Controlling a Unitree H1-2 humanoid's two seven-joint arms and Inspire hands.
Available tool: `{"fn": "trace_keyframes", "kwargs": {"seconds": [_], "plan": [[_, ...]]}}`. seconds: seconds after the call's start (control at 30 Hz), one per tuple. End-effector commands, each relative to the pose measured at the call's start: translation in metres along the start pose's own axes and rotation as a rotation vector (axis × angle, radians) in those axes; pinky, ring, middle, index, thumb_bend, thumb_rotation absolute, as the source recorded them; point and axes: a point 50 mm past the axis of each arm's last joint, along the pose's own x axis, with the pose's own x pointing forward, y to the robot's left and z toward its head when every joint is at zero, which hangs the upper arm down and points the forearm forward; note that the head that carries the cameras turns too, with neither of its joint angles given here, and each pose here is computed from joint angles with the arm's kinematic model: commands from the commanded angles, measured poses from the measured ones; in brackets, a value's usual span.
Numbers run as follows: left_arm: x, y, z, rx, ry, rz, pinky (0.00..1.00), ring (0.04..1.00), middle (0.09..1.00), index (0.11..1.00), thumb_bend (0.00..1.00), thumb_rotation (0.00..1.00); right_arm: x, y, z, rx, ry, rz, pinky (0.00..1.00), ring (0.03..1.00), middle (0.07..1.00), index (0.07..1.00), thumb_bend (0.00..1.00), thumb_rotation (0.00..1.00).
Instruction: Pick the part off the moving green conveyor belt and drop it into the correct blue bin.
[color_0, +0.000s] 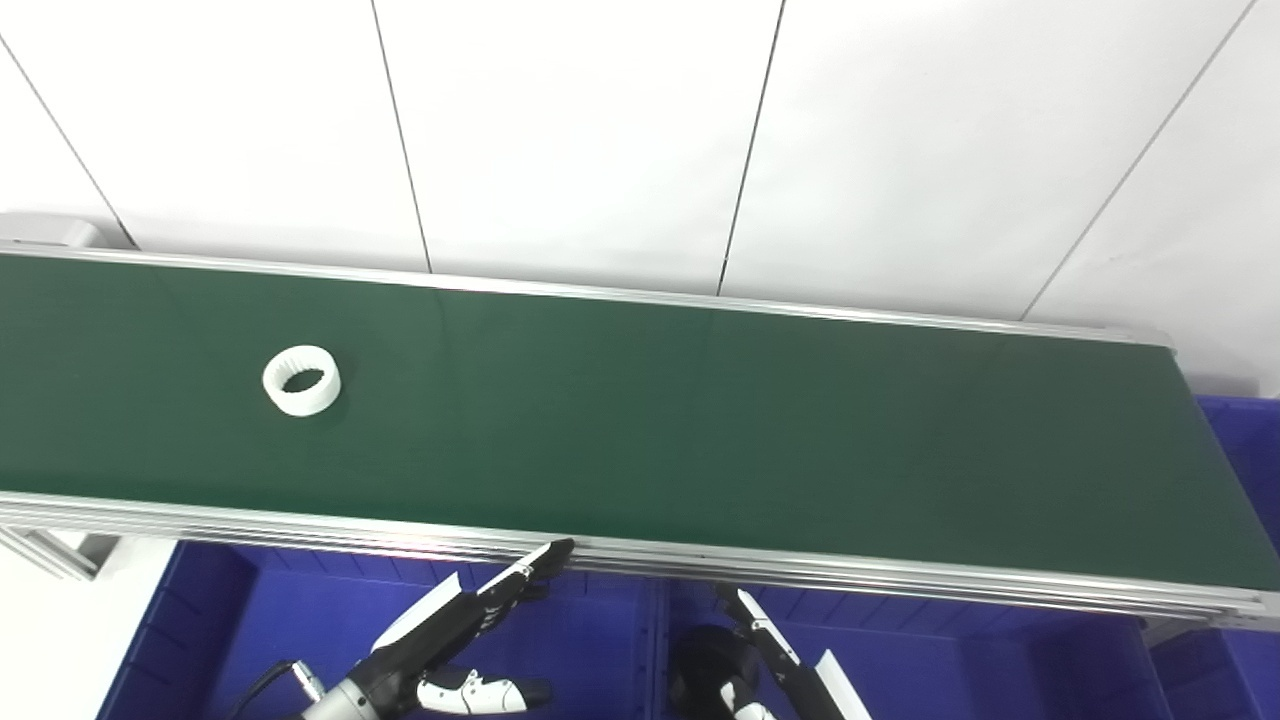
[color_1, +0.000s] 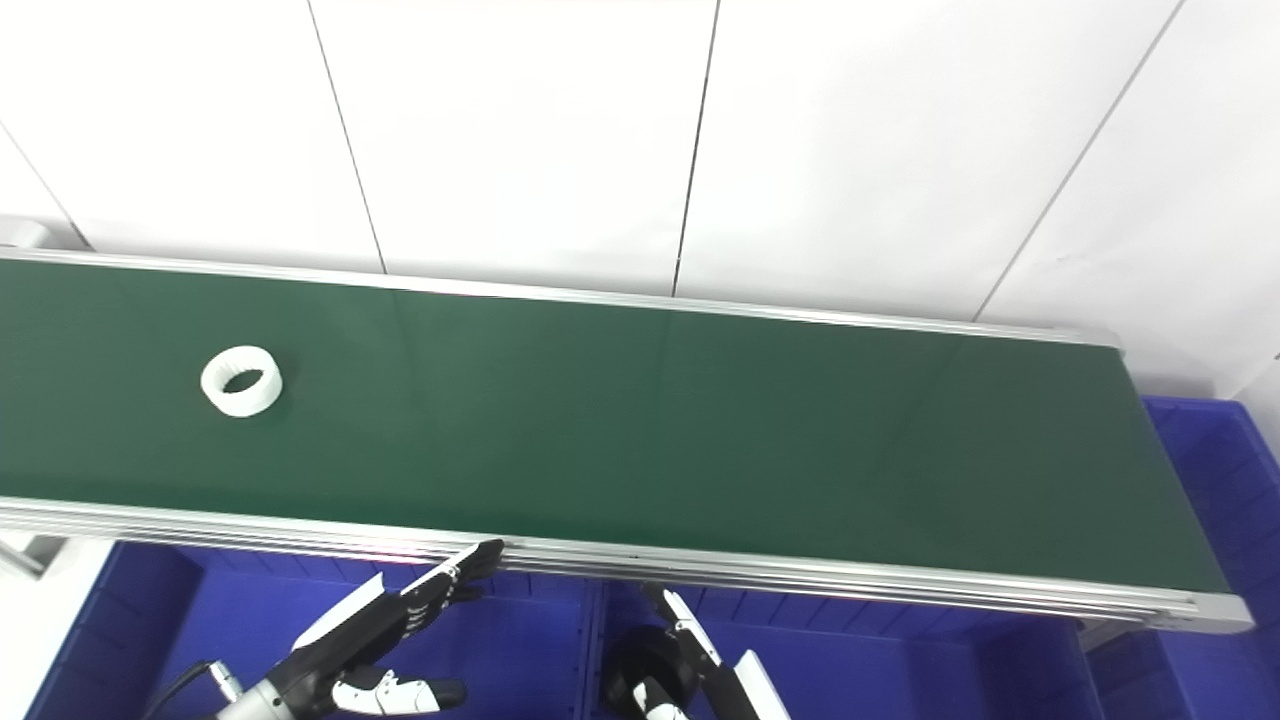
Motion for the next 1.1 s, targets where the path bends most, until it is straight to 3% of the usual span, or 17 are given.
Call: {"fn": "trace_keyframes", "kwargs": {"seconds": [0.0,0.23,0.43,0.87,0.93,0.97,1.07], "plan": [[0.001,0.009,0.006,0.035,-0.035,0.009,0.94,0.985,1.0,0.984,0.51,0.52,0.0,-0.002,0.008,0.0,-0.077,-0.019,0.92,0.957,0.982,0.967,0.41,0.94],[0.002,0.011,0.012,0.049,-0.053,0.018,0.93,0.98,1.0,0.983,0.51,0.52,-0.003,-0.001,0.008,0.001,-0.08,-0.019,0.93,0.964,0.987,0.972,0.42,0.97],[0.004,0.023,0.032,0.126,-0.11,0.067,0.92,0.967,0.988,0.972,0.49,0.51,-0.003,0.0,0.009,0.008,-0.082,-0.017,0.93,0.964,0.985,0.974,0.41,0.97],[0.004,0.106,0.108,0.596,-0.268,0.178,0.97,0.969,0.97,0.973,0.47,0.76,-0.001,0.0,0.008,0.009,-0.083,-0.013,0.94,0.968,0.989,0.977,0.41,0.98],[0.007,0.119,0.119,0.663,-0.286,0.19,0.97,0.956,0.955,0.958,0.47,0.71,-0.001,0.0,0.008,0.008,-0.085,-0.012,0.94,0.969,0.99,0.977,0.41,0.98],[0.011,0.128,0.124,0.712,-0.29,0.199,0.95,0.935,0.935,0.941,0.52,0.63,-0.001,-0.001,0.008,0.006,-0.086,-0.011,0.94,0.97,0.99,0.977,0.41,0.98],[0.017,0.144,0.135,0.818,-0.288,0.223,0.93,0.912,0.914,0.923,0.58,0.55,-0.001,-0.001,0.009,0.005,-0.089,-0.01,0.94,0.97,0.99,0.978,0.41,0.98]]}}
